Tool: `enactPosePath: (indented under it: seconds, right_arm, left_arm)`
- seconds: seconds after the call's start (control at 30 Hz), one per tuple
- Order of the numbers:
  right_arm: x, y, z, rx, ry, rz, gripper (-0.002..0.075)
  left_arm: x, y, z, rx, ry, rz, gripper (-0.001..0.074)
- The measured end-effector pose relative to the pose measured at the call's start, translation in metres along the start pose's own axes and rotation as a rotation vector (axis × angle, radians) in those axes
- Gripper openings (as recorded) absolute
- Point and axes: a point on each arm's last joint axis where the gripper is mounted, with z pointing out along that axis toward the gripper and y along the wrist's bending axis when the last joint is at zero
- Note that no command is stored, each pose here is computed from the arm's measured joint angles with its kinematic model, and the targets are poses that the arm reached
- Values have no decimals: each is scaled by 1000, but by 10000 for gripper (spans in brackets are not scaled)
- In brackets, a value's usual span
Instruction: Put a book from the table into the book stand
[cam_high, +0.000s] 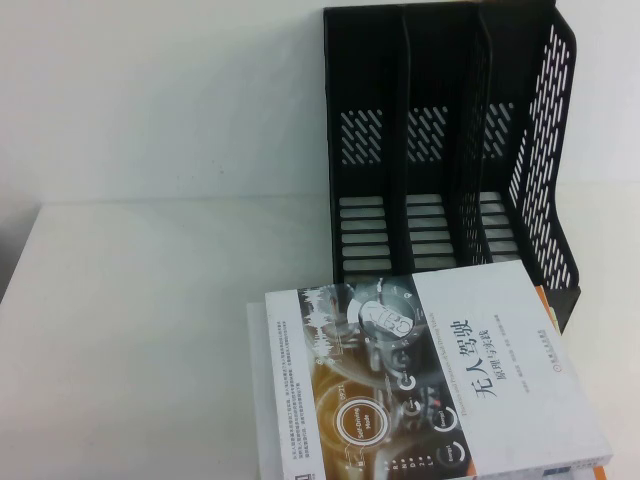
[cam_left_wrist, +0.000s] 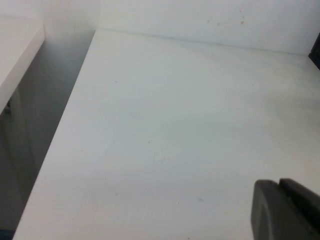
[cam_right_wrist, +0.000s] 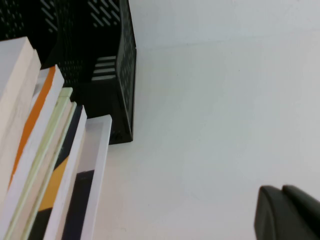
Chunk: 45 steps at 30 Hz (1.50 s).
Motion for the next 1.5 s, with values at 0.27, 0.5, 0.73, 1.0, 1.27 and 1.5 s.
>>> enactPosePath:
  seconds: [0.27,0.5,0.73,1.0,1.27,1.5]
  right_arm:
    - [0,0,0,1,4,0,-3]
    - [0,0,0,1,4,-6,-3]
    - [0,0,0,1,5,-9,-3]
    - [0,0,0,1,5,-9,-3]
    - [0,0,0,0,6,-9,-3]
    - [-4,2,0,-17,-44,15,-3]
  left_arm:
    - [0,0,0,-1,0,8,-4]
    - [0,0,0,-1,0,12,-4]
    - [0,0,0,-1,0,14,-4]
    - [0,0,0,-1,0,21,-4]
    - [0,0,0,-3,-1,41,-4]
    - [-6,-1,0,15,-77,43,-4]
